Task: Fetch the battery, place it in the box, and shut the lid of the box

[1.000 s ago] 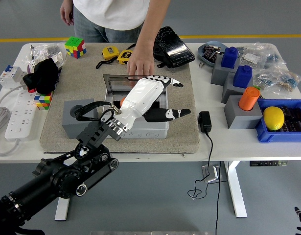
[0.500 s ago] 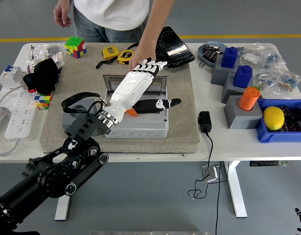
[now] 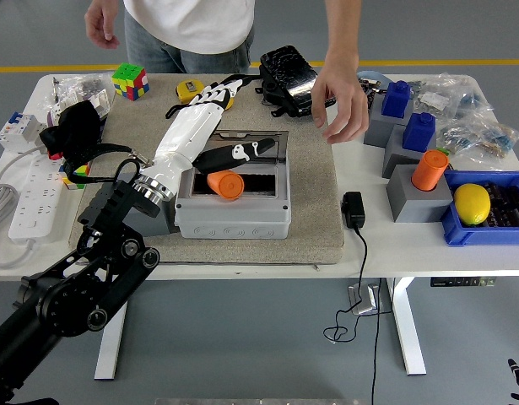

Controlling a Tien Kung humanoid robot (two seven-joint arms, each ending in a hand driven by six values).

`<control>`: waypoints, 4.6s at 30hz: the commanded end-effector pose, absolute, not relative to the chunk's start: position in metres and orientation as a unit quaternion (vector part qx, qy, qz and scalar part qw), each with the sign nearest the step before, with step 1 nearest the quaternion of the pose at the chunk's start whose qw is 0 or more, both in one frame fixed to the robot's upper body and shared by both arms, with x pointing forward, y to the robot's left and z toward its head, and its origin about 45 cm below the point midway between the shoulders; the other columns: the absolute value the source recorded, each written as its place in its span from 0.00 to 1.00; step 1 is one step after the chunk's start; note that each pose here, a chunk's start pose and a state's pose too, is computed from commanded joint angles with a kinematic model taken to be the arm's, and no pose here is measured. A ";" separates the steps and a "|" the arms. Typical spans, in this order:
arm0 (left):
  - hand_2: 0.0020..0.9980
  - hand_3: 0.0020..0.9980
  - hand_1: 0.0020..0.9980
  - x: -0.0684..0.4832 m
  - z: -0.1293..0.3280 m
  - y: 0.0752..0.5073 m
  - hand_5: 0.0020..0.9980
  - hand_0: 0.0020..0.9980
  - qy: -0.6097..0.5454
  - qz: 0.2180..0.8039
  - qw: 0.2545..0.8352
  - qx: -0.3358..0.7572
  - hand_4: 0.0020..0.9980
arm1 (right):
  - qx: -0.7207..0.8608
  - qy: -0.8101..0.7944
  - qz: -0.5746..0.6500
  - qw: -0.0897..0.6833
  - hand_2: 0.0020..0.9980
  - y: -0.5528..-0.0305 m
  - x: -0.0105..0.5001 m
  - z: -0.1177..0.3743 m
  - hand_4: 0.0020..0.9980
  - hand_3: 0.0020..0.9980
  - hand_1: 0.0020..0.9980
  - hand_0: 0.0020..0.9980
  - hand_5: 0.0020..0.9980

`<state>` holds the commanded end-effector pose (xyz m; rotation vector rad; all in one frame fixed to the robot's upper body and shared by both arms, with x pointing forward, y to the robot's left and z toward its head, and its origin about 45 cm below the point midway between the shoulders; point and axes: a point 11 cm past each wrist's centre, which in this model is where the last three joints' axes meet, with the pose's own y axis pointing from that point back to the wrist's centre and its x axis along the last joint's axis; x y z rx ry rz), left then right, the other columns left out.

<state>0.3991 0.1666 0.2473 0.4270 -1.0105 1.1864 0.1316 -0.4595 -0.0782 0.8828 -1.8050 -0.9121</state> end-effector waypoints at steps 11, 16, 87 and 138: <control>1.00 1.00 1.00 0.409 0.264 0.218 1.00 1.00 -0.489 0.569 0.619 0.231 1.00 | 0.355 -0.731 -0.371 0.449 0.77 -0.460 0.130 -0.078 1.00 0.80 0.80 0.85 1.00; 1.00 1.00 1.00 0.411 0.265 0.233 1.00 1.00 -0.489 0.578 0.605 0.245 1.00 | 0.354 -0.731 -0.371 0.449 0.77 -0.460 0.130 -0.079 1.00 0.80 0.80 0.85 1.00; 0.99 0.98 1.00 0.379 0.191 0.226 1.00 1.00 -0.438 0.465 0.682 0.355 1.00 | 0.350 -0.735 -0.364 0.452 0.77 -0.468 0.133 -0.074 1.00 0.80 0.80 0.85 1.00; 0.79 0.80 0.83 0.374 0.237 0.216 1.00 0.82 -0.469 0.429 0.703 0.318 1.00 | 0.347 -0.738 -0.363 0.451 0.77 -0.471 0.136 -0.072 1.00 0.80 0.80 0.85 1.00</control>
